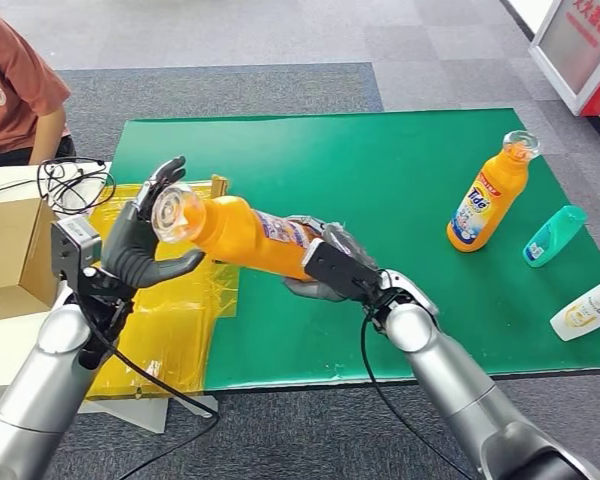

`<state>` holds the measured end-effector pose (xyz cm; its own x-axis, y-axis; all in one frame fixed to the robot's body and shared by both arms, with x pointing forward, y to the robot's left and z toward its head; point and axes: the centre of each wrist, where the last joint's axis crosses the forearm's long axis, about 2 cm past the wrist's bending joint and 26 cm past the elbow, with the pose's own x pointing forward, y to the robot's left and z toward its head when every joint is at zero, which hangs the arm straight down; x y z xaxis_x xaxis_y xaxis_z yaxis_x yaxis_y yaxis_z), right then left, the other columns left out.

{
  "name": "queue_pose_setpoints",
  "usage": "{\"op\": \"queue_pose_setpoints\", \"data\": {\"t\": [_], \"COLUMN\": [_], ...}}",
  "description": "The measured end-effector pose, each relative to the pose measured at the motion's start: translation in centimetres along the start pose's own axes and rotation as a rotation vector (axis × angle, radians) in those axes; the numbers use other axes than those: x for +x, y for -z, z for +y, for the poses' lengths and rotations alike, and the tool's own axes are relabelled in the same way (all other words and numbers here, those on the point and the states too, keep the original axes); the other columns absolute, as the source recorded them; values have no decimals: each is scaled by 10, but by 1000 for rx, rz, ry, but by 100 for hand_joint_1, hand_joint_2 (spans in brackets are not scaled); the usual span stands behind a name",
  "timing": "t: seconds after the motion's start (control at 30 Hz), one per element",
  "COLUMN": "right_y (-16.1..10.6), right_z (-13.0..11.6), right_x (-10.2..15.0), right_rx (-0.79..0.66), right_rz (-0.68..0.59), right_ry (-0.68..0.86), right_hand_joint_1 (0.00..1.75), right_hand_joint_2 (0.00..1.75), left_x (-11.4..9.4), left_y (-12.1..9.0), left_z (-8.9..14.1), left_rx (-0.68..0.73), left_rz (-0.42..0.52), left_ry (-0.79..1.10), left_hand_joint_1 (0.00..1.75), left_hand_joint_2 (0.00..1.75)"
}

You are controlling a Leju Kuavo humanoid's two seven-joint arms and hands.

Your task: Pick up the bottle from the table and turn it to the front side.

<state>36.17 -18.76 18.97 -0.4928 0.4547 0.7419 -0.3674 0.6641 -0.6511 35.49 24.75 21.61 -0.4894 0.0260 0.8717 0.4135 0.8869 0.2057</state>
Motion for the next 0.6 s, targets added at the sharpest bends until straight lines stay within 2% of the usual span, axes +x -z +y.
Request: {"op": "queue_pose_setpoints", "data": {"t": [0.6], "right_y": [13], "right_z": [-4], "right_x": [7], "right_rx": [-52], "right_rz": [-2], "right_ry": [-30], "right_hand_joint_1": [175], "right_hand_joint_2": [175], "left_x": [6], "left_y": [7], "left_z": [-41], "left_rx": [-55], "left_rz": [16], "left_ry": [-231], "left_hand_joint_1": [0], "left_hand_joint_2": [175]}}
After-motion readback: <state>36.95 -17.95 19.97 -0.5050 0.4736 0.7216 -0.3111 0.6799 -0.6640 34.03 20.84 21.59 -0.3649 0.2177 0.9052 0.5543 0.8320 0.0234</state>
